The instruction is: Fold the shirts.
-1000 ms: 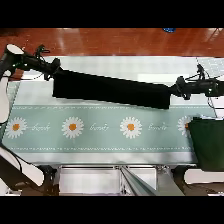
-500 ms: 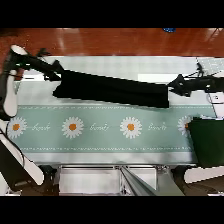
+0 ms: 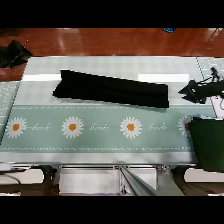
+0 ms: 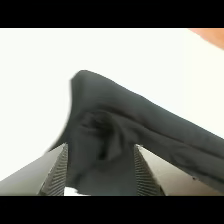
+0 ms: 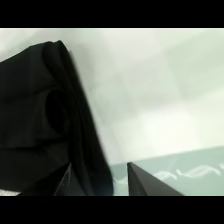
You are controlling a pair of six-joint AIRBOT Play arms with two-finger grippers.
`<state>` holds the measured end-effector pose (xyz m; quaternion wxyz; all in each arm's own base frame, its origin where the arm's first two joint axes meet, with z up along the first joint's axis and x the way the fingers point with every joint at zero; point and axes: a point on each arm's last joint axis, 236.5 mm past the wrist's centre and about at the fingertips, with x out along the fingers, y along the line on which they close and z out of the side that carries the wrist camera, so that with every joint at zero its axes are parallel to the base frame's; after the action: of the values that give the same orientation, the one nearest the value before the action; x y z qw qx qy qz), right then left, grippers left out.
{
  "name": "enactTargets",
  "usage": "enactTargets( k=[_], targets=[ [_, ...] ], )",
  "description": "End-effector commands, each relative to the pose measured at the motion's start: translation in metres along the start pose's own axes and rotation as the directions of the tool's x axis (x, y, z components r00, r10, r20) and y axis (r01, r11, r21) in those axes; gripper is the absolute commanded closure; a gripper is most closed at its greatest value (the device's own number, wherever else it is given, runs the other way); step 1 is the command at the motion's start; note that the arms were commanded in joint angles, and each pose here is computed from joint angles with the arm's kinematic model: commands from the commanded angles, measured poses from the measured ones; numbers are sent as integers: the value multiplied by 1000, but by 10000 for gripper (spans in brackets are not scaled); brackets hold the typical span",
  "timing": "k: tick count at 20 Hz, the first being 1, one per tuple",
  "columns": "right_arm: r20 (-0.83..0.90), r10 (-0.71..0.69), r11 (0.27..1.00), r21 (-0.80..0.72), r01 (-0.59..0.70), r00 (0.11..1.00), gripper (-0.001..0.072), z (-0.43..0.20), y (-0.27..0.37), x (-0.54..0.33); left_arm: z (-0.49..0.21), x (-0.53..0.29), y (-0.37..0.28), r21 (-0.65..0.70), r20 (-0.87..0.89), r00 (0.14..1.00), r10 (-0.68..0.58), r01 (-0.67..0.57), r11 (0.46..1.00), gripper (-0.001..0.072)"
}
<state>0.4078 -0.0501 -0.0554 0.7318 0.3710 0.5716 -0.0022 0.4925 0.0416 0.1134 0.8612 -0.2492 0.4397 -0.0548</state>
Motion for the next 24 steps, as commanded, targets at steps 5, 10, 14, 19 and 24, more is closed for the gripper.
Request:
enactTargets(
  k=[5, 10, 14, 19, 24],
  targets=[
    [-73, 70, 996, 53, -66, 995, 298, -27, 28, 70, -96, 6, -67, 127, 51, 997, -56, 49, 991, 205],
    [-111, 198, 980, 53, -193, 974, 382, -38, 61, 96, -124, 28, -95, 179, -30, 995, -91, 95, 979, 205],
    [-129, 285, 953, -65, -294, 950, 688, -39, 103, 78, -138, 38, -107, 200, -72, 992, -102, 115, 973, 447],
    [-65, 69, 960, -266, -84, 996, 689, -68, 83, -2, -157, 59, -141, 256, -95, 985, -143, 163, 953, 681],
    [100, 118, 947, -311, -82, 988, 688, -146, 97, -88, -234, 113, -234, 247, -245, 930, -274, 334, 910, 682]
  ],
)
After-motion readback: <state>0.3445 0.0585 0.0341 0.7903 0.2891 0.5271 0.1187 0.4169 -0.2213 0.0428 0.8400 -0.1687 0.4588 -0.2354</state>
